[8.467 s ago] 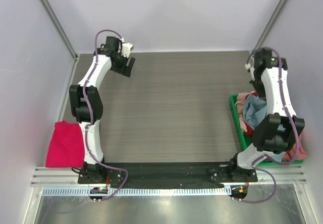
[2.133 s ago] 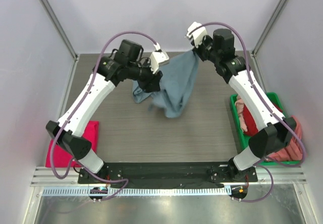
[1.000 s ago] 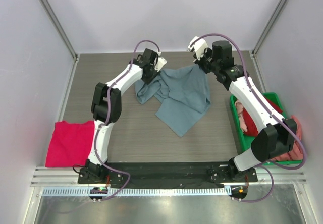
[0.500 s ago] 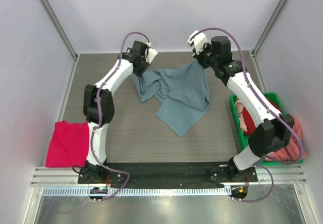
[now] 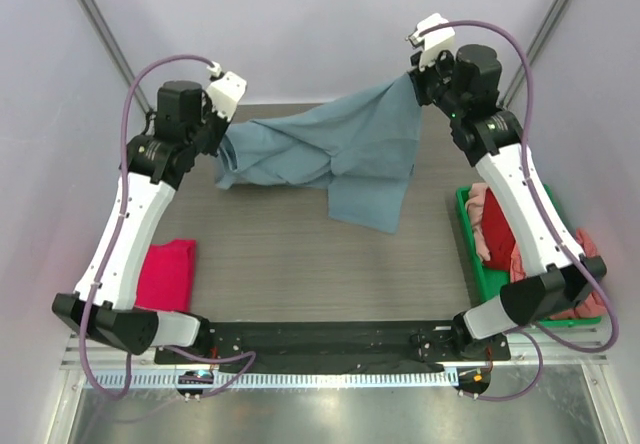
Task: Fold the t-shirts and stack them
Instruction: Flatten the tshirt out
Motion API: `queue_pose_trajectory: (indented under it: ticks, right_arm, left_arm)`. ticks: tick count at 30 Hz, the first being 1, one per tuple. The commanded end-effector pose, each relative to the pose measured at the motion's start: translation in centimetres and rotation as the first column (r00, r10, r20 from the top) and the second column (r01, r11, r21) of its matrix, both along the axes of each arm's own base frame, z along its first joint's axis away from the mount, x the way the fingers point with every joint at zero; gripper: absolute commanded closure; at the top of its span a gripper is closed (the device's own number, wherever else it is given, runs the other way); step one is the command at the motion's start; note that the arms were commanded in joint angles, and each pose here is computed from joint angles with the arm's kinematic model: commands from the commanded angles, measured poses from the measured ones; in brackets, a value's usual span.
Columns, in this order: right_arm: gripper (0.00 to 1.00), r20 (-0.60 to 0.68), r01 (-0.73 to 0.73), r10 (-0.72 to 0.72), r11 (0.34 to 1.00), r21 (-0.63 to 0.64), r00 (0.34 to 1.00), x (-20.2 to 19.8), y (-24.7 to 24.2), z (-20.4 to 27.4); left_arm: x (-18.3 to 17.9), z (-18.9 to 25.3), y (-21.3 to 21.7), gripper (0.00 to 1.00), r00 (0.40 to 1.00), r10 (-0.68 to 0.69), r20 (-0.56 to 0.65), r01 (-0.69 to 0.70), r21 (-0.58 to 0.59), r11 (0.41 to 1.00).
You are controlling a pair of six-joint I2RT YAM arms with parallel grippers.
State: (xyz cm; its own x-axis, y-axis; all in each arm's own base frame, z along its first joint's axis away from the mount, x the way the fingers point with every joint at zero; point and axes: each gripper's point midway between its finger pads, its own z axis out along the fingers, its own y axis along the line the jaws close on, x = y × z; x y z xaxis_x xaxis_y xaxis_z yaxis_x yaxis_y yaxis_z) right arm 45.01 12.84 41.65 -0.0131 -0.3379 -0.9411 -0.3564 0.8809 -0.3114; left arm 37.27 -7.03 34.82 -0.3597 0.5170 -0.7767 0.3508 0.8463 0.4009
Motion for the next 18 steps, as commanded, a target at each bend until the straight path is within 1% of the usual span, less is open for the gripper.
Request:
queue_pose_trajectory:
  ticks: [1,2,5,6,8,9,11,12,13,15,16,18]
  right_arm:
    - [0.99,0.198,0.019,-0.037,0.996,0.090,0.980,-5.4,-2.0,8.7]
    - [0.99,0.201,0.030,-0.047,0.996,0.089,0.978,-5.8,-2.3,8.9]
    - [0.99,0.175,0.048,-0.060,0.996,0.075,0.983,-5.5,-2.6,7.5]
    - [0.99,0.150,0.048,-0.057,0.997,0.064,0.987,-5.1,-2.4,6.2]
    - [0.99,0.106,0.041,-0.045,0.998,0.038,0.993,-4.0,-2.0,4.0]
    - [0.99,0.077,0.021,-0.022,0.999,0.024,0.997,-3.5,-1.5,2.6]
    - [0.99,0.023,0.000,0.000,1.000,-0.003,1.000,-2.3,-0.8,-0.1]
    - [0.99,-0.011,-0.004,0.003,1.000,-0.016,1.000,-1.8,-0.6,-1.7]
    - [0.99,-0.031,-0.008,0.008,1.000,-0.020,0.999,-1.4,-0.4,-2.7]
    - [0.99,-0.106,-0.016,0.012,0.999,-0.034,0.994,0.0,-0.1,-6.3]
    - [0.99,-0.121,-0.021,0.017,0.999,-0.031,0.993,0.7,0.1,-7.3]
    - [0.99,-0.172,-0.022,0.015,0.999,-0.042,0.985,2.0,0.4,-9.9]
  left_arm:
    - [-2.6,-0.3,1.7,1.00,1.000,-0.016,-0.008,0.017,0.093,0.996]
    - [-3.2,0.5,2.0,1.00,1.000,-0.016,0.023,0.014,0.095,0.995]
    - [-2.8,-1.4,2.3,1.00,0.999,-0.026,0.021,0.023,0.141,0.990]
    - [-2.7,-3.7,2.4,1.00,0.999,-0.024,-0.023,0.027,0.156,0.987]
    - [-2.1,-5.9,2.2,1.00,0.998,-0.039,-0.051,0.047,0.167,0.985]
    - [-2.1,-8.9,2.3,1.00,0.992,-0.046,-0.114,0.067,0.193,0.979]
    - [-1.9,-11.4,2.0,1.00,0.987,-0.056,-0.149,0.084,0.193,0.978]
    - [-2.3,-13.8,2.0,1.00,0.978,-0.060,-0.200,0.100,0.197,0.975]
    - [-2.0,-15.2,1.8,1.00,0.973,-0.067,-0.222,0.112,0.195,0.974]
    - [-2.3,-18.1,1.6,1.00,0.958,-0.072,-0.276,0.128,0.191,0.973]
    - [-1.9,-19.6,1.5,1.00,0.951,-0.068,-0.301,0.131,0.195,0.972]
    - [-1.5,-21.1,2.1,1.00,0.943,-0.049,-0.329,0.119,0.198,0.973]
